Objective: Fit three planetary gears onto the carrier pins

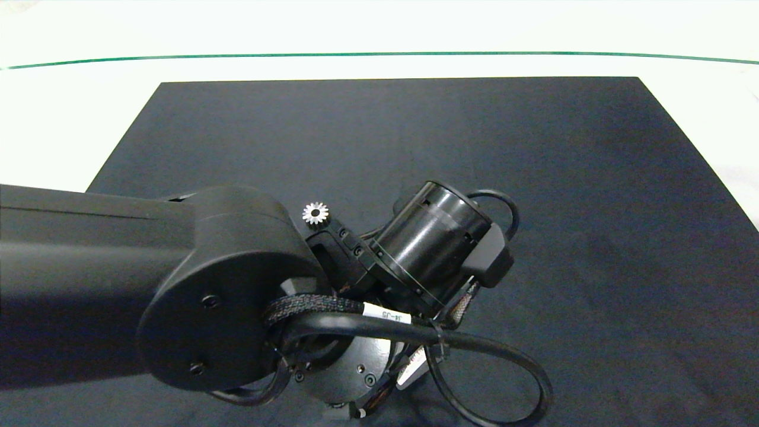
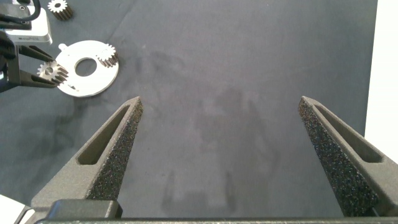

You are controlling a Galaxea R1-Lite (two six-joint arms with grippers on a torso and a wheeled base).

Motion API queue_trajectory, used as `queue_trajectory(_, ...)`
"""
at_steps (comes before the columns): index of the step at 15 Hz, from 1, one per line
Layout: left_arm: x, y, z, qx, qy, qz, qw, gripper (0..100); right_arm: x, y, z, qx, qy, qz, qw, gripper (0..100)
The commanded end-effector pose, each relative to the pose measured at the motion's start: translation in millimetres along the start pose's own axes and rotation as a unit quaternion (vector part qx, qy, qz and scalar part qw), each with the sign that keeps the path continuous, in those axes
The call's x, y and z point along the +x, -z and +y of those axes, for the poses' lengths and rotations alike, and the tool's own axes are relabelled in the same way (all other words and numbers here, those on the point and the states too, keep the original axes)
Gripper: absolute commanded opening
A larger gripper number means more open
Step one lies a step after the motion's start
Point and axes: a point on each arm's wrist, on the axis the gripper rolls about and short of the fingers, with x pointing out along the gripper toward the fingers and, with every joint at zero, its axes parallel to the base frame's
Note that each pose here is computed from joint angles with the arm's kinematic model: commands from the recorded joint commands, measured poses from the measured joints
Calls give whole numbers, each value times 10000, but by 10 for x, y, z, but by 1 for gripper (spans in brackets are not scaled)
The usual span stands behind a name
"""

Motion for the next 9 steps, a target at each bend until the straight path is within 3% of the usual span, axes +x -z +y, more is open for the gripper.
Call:
queue_trajectory(1, -16, -41, -93, 45, 63, -73, 9999, 10, 7, 0, 2, -14, 1, 20, 10000, 100)
queue_trajectory(9, 103, -98, -120, 60, 46, -22, 10000, 10, -39, 4, -11, -2, 31, -49, 10000, 100)
